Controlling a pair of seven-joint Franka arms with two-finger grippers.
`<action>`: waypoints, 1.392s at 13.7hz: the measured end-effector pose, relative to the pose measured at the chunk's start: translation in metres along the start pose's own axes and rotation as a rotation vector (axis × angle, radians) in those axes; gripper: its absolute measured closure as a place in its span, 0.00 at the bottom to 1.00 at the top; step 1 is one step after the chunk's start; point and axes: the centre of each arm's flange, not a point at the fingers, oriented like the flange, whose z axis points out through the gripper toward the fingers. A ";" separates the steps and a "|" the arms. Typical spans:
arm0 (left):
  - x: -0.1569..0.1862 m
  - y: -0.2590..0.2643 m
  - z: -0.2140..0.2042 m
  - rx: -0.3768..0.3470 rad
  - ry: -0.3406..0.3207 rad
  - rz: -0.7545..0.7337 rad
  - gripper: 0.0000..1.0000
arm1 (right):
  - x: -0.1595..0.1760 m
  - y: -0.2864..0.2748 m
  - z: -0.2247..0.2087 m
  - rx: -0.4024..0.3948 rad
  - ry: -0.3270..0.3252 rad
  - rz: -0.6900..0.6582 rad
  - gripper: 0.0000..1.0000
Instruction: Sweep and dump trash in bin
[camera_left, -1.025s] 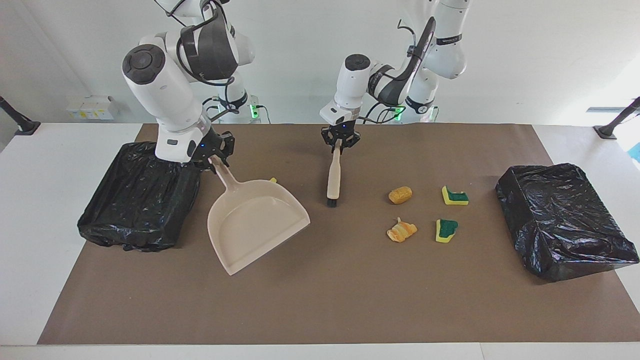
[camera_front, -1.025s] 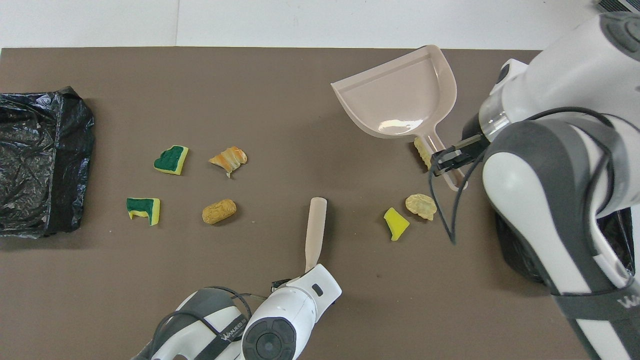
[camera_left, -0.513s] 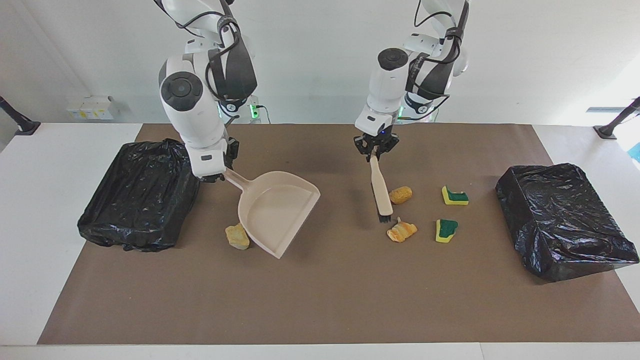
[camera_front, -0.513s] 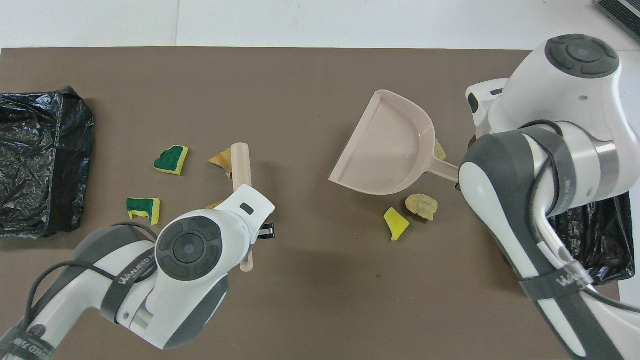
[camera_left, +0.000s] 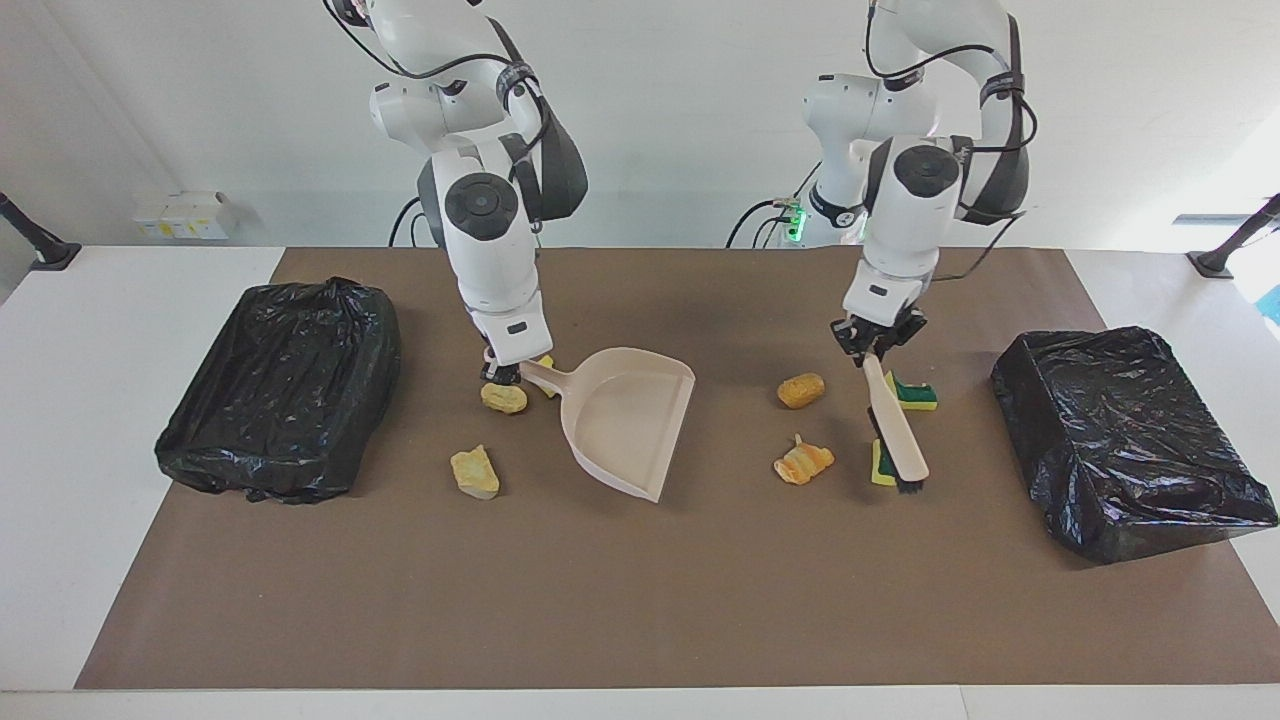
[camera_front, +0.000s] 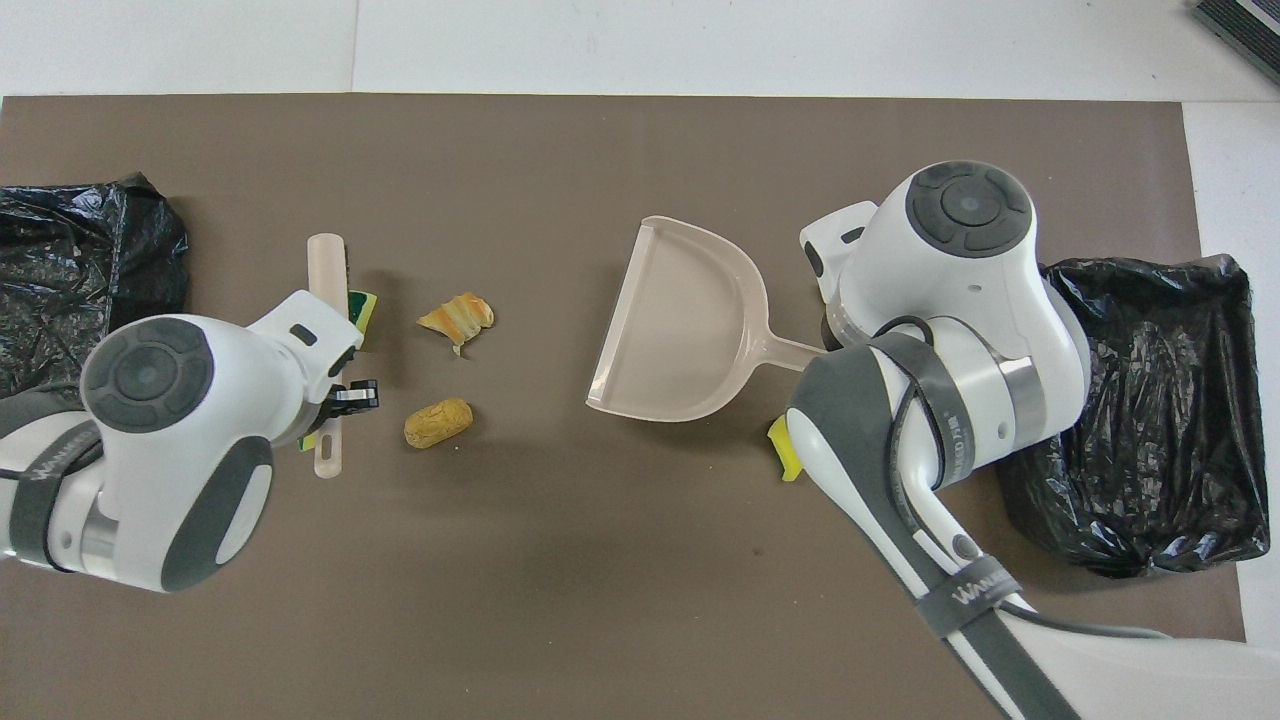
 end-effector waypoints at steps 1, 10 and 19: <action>0.005 -0.024 0.004 0.003 -0.007 -0.003 0.73 | 0.008 -0.003 0.007 0.003 -0.003 0.003 0.68; -0.046 -0.093 0.047 0.019 -0.105 -0.180 0.73 | 0.027 -0.032 0.031 0.080 -0.092 0.007 0.68; -0.054 0.020 0.046 -0.064 -0.088 -0.104 0.73 | 0.045 -0.043 0.048 0.081 -0.100 -0.028 0.68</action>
